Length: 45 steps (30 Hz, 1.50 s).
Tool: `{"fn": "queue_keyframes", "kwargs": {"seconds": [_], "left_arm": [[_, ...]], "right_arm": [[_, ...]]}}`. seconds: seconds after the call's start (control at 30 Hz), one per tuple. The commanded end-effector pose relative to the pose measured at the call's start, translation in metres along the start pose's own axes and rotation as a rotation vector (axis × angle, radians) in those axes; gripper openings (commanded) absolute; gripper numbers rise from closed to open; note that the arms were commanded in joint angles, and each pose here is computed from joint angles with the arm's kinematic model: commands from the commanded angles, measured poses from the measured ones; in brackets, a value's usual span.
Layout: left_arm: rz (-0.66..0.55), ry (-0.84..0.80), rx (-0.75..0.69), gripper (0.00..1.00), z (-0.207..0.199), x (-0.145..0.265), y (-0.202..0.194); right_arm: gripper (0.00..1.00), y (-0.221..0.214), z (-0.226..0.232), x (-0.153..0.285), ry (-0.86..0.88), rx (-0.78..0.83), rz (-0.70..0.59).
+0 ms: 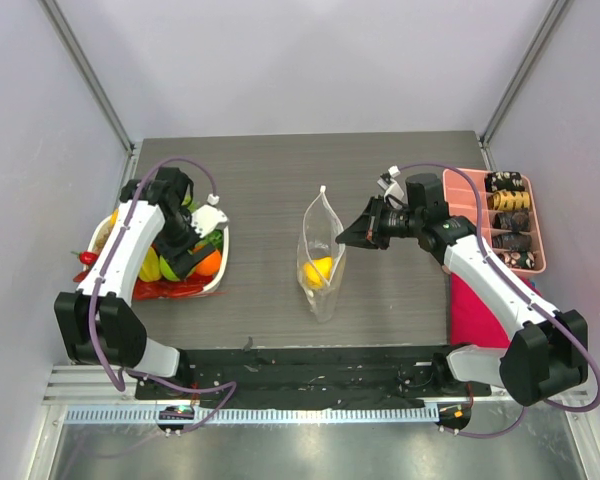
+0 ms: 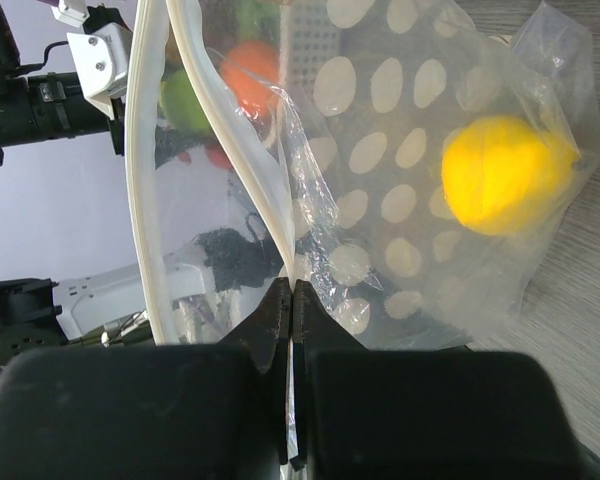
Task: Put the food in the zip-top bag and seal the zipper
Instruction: Pick up the fake fruit from the bin, then place the fake fruit in the zipper food storage bag.
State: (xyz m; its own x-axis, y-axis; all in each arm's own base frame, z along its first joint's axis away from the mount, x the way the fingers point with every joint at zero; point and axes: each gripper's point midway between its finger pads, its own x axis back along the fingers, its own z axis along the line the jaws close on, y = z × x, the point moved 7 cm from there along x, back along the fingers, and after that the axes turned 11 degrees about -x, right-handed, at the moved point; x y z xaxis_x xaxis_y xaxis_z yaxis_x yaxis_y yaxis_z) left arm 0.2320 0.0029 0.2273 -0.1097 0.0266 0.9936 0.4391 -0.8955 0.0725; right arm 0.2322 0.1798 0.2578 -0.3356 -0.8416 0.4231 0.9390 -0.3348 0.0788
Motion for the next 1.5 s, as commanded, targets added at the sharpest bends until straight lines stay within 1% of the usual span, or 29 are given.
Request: {"fn": "queue_keyframes", "kwargs": {"seconds": [0.0, 0.1, 0.2, 0.3, 0.33, 0.4, 0.43, 0.47, 0.5, 0.53, 0.57, 0.6, 0.63, 0.67, 0.7, 0.77, 0.8, 0.9, 1.0, 1.13, 1.27, 1.33, 1.4, 1.43, 1.47], "left_arm": [[-0.023, 0.025, 0.002, 0.74, -0.002, 0.017, 0.001], [-0.044, 0.029, 0.003, 0.64, -0.007, 0.030, 0.000], [-0.053, 0.036, 0.010, 0.59, -0.011, 0.042, -0.002], [-0.129, 0.047, 0.035, 0.58, -0.014, 0.069, 0.008], [-0.204, 0.073, 0.013, 0.58, -0.015, 0.086, 0.022], [-0.276, 0.073, -0.011, 0.58, -0.020, 0.101, 0.040], [-0.356, 0.074, 0.000, 0.58, -0.021, 0.115, 0.056], [-0.415, 0.059, -0.057, 0.58, -0.031, 0.122, 0.077], [-0.479, 0.075, -0.075, 0.58, -0.034, 0.135, 0.091], [-0.513, 0.048, -0.059, 0.58, -0.038, 0.136, 0.108], [-0.577, 0.001, -0.136, 0.58, -0.057, 0.141, 0.129], [-0.649, 0.017, -0.160, 0.58, -0.058, 0.147, 0.147], [-0.682, -0.009, -0.167, 0.59, -0.066, 0.147, 0.161], [-0.710, -0.040, -0.227, 0.59, -0.083, 0.147, 0.176], [-0.758, -0.040, -0.265, 0.59, -0.089, 0.150, 0.192], [-0.772, -0.071, -0.288, 0.59, -0.101, 0.145, 0.212], [-0.809, -0.088, -0.330, 0.59, -0.115, 0.148, 0.225], [-0.856, -0.123, -0.346, 0.59, -0.131, 0.146, 0.249], [-0.844, -0.116, -0.353, 0.58, -0.137, 0.139, 0.263], [-0.839, -0.132, -0.341, 0.57, -0.143, 0.133, 0.268], [-0.924, -0.098, -0.336, 0.57, -0.141, 0.149, 0.273], [-0.931, -0.092, -0.332, 0.57, -0.141, 0.151, 0.273], [-0.911, -0.097, -0.337, 0.57, -0.140, 0.144, 0.274], [-0.884, -0.093, -0.348, 0.57, -0.139, 0.138, 0.275], [-0.825, -0.104, -0.347, 0.57, -0.139, 0.127, 0.269]], "right_arm": [[0.01, 0.005, 0.015, 0.005, 0.033, 0.063, -0.019], [0.01, 0.005, 0.013, 0.005, 0.027, 0.058, -0.017], [0.01, 0.004, 0.011, 0.003, 0.022, 0.054, -0.014], [0.01, 0.005, 0.010, 0.003, 0.017, 0.053, -0.015], [0.01, 0.005, 0.010, 0.002, 0.016, 0.054, -0.014], [0.01, 0.006, 0.008, 0.002, 0.012, 0.049, -0.013], [0.01, 0.006, 0.008, 0.001, 0.012, 0.051, -0.013], [0.01, 0.006, 0.007, 0.000, 0.008, 0.048, -0.012], [0.01, 0.006, 0.007, 0.000, 0.008, 0.049, -0.014], [0.01, 0.006, 0.007, 0.000, 0.008, 0.051, -0.014], [0.01, 0.006, 0.008, 0.000, 0.008, 0.052, -0.015], [0.01, 0.007, 0.008, 0.001, 0.008, 0.051, -0.018], [0.01, 0.008, 0.009, 0.001, 0.009, 0.055, -0.019], [0.01, 0.007, 0.010, 0.001, 0.012, 0.059, -0.019], [0.01, 0.008, 0.011, 0.001, 0.013, 0.062, -0.020], [0.01, 0.008, 0.014, 0.002, 0.018, 0.071, -0.023], [0.01, 0.009, 0.015, 0.003, 0.017, 0.071, -0.025], [0.01, 0.009, 0.017, 0.004, 0.022, 0.079, -0.025], [0.01, 0.008, 0.018, 0.005, 0.025, 0.083, -0.026], [0.01, 0.007, 0.018, 0.006, 0.026, 0.083, -0.024], [0.01, 0.006, 0.016, 0.005, 0.029, 0.082, -0.023], [0.01, 0.006, 0.017, 0.005, 0.029, 0.080, -0.025], [0.01, 0.006, 0.017, 0.005, 0.029, 0.080, -0.025], [0.01, 0.006, 0.018, 0.006, 0.033, 0.082, -0.027], [0.01, 0.006, 0.018, 0.006, 0.032, 0.081, -0.028]]}}
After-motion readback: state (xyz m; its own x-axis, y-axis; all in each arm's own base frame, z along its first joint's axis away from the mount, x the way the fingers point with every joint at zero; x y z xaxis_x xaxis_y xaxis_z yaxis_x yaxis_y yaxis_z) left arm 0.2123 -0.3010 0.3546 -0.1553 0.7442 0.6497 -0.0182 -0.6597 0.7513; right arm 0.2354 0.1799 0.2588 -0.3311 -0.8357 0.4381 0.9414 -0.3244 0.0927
